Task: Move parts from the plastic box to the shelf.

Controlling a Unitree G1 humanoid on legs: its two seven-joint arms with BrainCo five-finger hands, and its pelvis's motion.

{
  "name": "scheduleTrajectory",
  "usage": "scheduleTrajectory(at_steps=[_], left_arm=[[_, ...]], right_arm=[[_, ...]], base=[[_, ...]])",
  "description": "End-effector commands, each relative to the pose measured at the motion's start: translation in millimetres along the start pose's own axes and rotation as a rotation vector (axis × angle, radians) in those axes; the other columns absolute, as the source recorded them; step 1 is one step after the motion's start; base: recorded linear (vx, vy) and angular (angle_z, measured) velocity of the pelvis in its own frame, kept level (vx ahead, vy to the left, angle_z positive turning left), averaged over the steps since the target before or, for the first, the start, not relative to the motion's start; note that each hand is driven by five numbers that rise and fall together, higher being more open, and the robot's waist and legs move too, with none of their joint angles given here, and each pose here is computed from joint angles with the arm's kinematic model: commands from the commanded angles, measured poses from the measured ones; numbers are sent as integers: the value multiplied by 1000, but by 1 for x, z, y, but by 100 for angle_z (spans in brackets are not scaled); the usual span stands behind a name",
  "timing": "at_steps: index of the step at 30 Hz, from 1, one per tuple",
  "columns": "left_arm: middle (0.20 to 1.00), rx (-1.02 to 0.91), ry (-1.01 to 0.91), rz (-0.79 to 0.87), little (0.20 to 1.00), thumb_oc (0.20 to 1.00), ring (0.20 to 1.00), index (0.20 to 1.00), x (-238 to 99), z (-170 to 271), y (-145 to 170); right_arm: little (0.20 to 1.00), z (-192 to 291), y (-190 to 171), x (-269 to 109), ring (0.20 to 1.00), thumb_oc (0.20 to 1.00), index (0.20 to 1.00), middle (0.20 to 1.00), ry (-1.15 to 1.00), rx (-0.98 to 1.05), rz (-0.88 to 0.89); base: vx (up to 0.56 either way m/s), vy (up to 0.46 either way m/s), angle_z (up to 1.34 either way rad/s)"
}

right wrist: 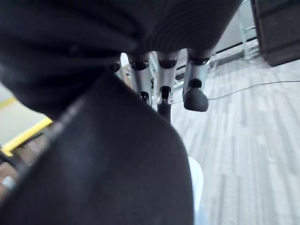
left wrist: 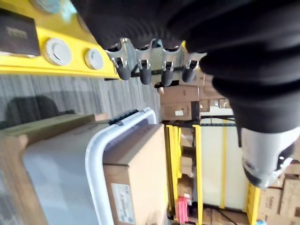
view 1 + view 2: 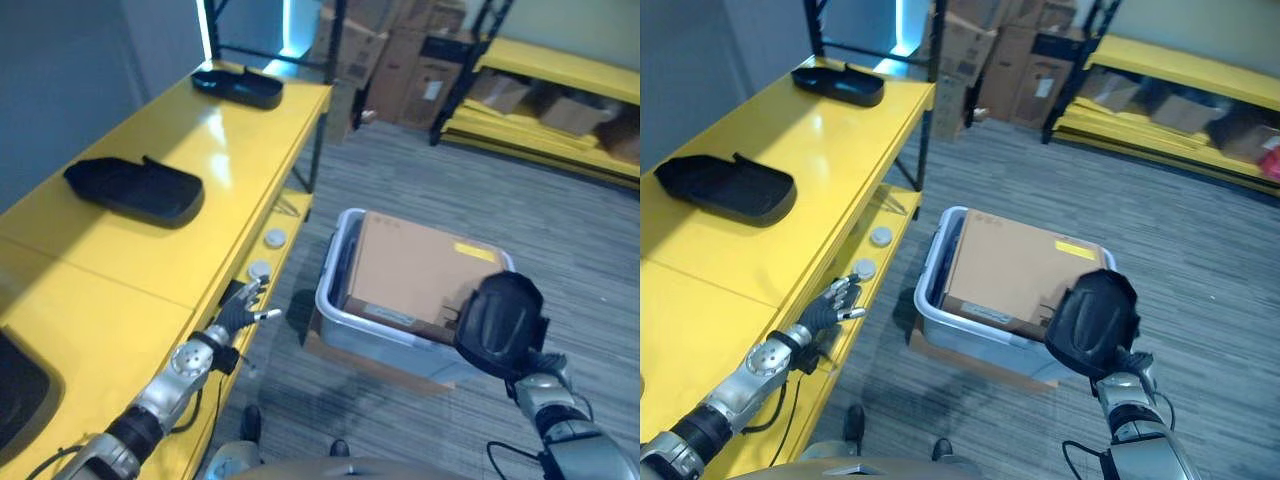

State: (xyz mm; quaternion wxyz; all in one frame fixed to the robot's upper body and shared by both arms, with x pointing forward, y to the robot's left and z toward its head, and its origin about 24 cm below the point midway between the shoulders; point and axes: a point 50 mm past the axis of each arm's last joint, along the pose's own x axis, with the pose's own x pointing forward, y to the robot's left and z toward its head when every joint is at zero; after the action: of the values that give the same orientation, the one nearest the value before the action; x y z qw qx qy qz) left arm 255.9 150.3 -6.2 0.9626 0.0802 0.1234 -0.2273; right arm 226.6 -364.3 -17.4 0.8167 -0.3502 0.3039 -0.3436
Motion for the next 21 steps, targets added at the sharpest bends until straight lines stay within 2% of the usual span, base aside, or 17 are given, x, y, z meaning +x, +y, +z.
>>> scheduleTrajectory(at_steps=[1,3,6,8,14,21], left_arm=[[1000,-100,40,-65,1000,1000,1000,1000,24,11,-7],[1000,-206,26,-156,1000,1000,1000,1000,35,33,-21],[1000,-266,10,-230,1000,1000,1000,1000,40,57,-32],[1000,-369,22,-281,1000,1000,1000,1000,41,68,-40],[1000,-511,-58,-309,1000,1000,1000,1000,50,91,-48],[1000,-564,-47,-308,1000,1000,1000,1000,57,100,-60]], right_arm=[[200,84,-55,16,200,200,200,200,-359,-51,-236],[200,127,-76,1,200,200,200,200,-603,-132,-304],[200,162,-98,-22,200,200,200,200,-857,-222,-382],[200,193,-111,-51,200,200,200,200,-1075,-253,-405],[200,229,-112,-86,200,200,200,200,-1307,-207,-382],[200,249,-92,-107,200,200,200,200,-1424,-130,-282]], base=[[-57,22,-44],[-55,32,-34],[-37,26,-16],[-31,18,-9],[-16,5,-6],[-11,3,-8]])
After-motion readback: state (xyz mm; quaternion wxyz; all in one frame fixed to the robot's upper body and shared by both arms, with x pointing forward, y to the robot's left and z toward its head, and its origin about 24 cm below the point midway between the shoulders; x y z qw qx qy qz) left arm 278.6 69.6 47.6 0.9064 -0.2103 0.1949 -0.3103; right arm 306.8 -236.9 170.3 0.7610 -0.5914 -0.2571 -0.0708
